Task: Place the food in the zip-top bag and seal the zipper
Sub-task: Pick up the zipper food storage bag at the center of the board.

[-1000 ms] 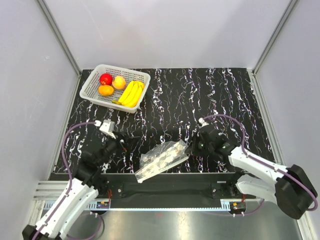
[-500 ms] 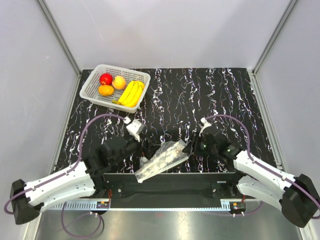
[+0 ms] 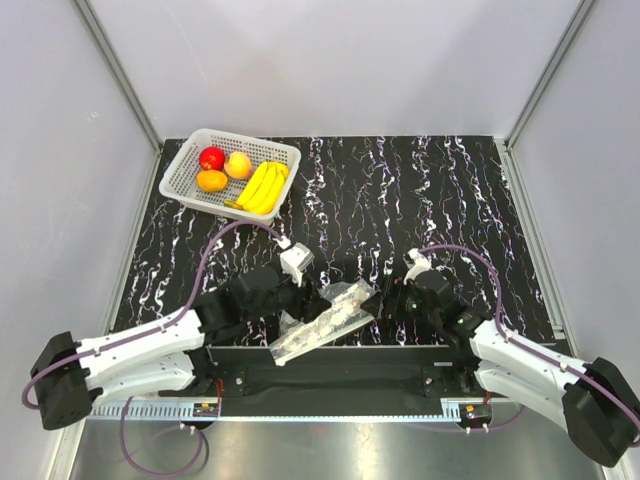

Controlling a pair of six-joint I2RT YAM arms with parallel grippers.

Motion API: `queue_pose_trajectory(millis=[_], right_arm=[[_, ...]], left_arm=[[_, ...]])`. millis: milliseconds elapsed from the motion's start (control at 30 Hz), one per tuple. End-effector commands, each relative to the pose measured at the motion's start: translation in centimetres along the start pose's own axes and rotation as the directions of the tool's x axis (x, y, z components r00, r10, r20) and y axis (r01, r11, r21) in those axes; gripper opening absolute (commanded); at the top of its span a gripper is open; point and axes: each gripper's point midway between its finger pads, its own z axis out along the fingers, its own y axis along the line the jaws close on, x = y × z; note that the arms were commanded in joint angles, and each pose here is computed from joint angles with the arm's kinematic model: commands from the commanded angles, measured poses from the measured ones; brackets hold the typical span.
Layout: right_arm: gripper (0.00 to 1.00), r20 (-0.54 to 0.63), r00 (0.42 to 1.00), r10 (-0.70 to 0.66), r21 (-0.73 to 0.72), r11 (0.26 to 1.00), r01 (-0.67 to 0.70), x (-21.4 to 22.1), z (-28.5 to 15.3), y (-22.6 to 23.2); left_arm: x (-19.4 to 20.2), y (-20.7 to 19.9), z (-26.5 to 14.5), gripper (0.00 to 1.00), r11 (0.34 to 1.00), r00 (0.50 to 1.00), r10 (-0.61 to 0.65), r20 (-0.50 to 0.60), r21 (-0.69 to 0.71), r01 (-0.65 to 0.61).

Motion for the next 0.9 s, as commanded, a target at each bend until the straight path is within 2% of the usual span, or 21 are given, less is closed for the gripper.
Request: queue_pose_trajectory(millis=[0, 167, 400, 467, 600, 867], right_arm=[[0.83, 0.097, 0.995, -0.028, -0.044, 0.999, 0.033, -2.4, 0.5, 1.2], [0.83, 0.052, 0.998, -0.035, -0.026, 0.999, 0.036, -1.6, 1.4, 0.7], [0.81, -0.003, 1.000, -0.020, -0.039, 0.999, 0.020, -0.5, 2.3, 0.6], [0.74, -0.017, 1.000, -0.016, -0.065, 0.998, 0.015, -0.2, 2.3, 1.0], [0.66, -0.033, 0.999, 0.000, -0.129, 0.992, -0.005, -0.1, 2.1, 2.3], [0.54, -0.071, 0.997, 0.017, -0.220, 0.975, -0.033, -0.3, 0.4, 5.1]], left_arm=[[-0.1, -2.8, 0.9, 0.56, 0.988, 0.998, -0.064, -0.009, 0.142, 0.065], [1.6, -3.5, 2.4, 0.49, 0.976, 0.990, -0.112, -0.091, 0.175, 0.127], [4.3, -2.3, 4.6, 0.45, 0.957, 0.950, -0.259, -0.174, 0.090, 0.277], [4.7, -1.6, 5.1, 0.42, 0.945, 0.935, -0.298, -0.190, 0.081, 0.318], [5.4, -1.1, 5.6, 0.40, 0.924, 0.912, -0.348, -0.215, 0.086, 0.373], [6.4, -0.7, 6.6, 0.39, 0.915, 0.889, -0.376, -0.260, 0.049, 0.401]])
